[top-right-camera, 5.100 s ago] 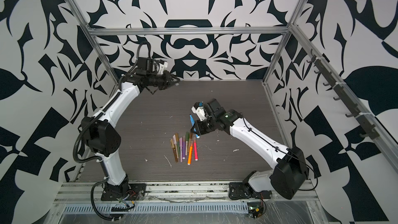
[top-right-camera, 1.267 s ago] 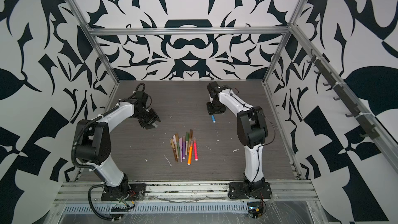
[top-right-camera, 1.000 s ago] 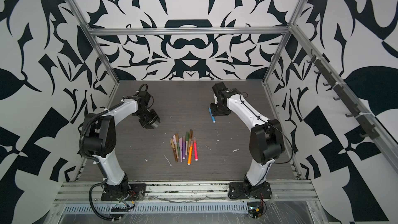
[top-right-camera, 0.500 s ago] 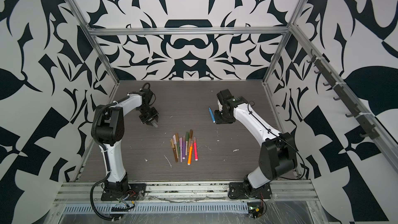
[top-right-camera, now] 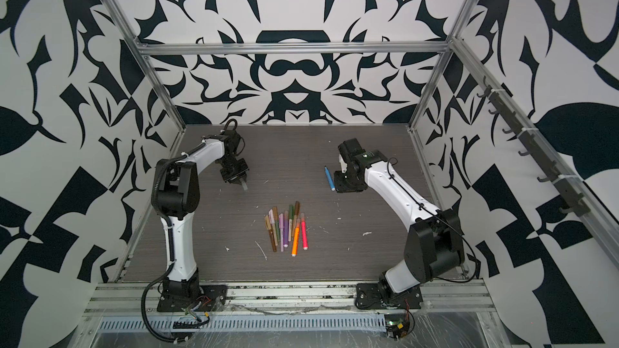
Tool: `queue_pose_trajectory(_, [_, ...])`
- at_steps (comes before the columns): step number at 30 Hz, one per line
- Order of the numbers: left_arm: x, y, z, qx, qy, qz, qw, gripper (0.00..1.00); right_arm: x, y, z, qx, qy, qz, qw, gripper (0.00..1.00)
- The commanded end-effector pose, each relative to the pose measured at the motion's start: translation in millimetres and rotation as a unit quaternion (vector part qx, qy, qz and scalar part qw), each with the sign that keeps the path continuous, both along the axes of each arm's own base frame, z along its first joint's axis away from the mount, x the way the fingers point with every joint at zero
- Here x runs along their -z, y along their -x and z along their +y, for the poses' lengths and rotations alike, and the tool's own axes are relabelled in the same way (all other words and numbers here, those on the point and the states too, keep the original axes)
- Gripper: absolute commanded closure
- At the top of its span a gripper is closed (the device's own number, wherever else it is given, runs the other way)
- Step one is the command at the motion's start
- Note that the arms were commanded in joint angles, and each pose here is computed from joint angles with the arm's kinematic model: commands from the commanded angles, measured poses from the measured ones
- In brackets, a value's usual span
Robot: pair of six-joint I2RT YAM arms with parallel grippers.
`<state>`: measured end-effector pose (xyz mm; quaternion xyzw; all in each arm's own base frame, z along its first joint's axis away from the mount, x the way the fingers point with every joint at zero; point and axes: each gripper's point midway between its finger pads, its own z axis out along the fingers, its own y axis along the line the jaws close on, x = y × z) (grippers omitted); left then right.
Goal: Remove pen caps from pens
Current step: Pick up the pen cap from the middle-left of the table, then place the pen cap at the center of the table.
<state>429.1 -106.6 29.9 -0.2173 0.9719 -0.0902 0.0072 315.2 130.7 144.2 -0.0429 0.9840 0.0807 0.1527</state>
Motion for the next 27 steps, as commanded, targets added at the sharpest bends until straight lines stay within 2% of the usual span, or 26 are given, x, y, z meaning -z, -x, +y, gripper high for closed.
queue_pose_trajectory(1, [-8, -7, -5, 0.044, 0.002, -0.002, 0.999, 0.79, -8, 4, -3, -0.002, 0.003, -0.005, 1.000, 0.56])
queue_pose_trajectory(4, [-11, -14, 0, 0.106, -0.036, -0.004, 0.994, 0.81, -9, 3, -2, -0.003, 0.000, -0.006, 1.000, 0.56])
queue_pose_trajectory(6, [-14, -13, 5, 0.163, -0.077, 0.007, 0.984, 0.83, -10, 3, -3, -0.003, 0.000, -0.007, 1.000, 0.56])
queue_pose_trajectory(9, [-24, -11, 12, 0.268, -0.161, 0.012, 0.950, 0.83, -11, 5, -3, -0.003, -0.002, -0.008, 1.000, 0.56])
queue_pose_trajectory(10, [-28, -10, 11, 0.295, -0.173, 0.006, 0.940, 0.82, -11, 6, -3, -0.004, -0.002, -0.008, 1.000, 0.56])
queue_pose_trajectory(13, [-34, -5, 2, 0.342, -0.149, -0.024, 0.928, 0.80, -10, 8, -3, -0.005, -0.004, -0.005, 1.000, 0.56])
queue_pose_trajectory(16, [-41, 3, -18, 0.390, -0.090, -0.057, 0.914, 0.77, -11, 9, -1, -0.004, -0.008, -0.002, 1.000, 0.56])
queue_pose_trajectory(20, [-46, 11, -36, 0.439, -0.035, -0.073, 0.895, 0.76, -13, 10, 1, -0.012, -0.011, 0.002, 1.000, 0.56])
queue_pose_trajectory(23, [-44, 10, -36, 0.455, -0.035, -0.068, 0.887, 0.75, -17, 11, 2, -0.019, -0.012, 0.005, 1.000, 0.56])
queue_pose_trajectory(27, [-31, 11, -31, 0.460, -0.046, -0.045, 0.886, 0.75, -17, 16, 1, -0.026, -0.012, 0.008, 1.000, 0.55])
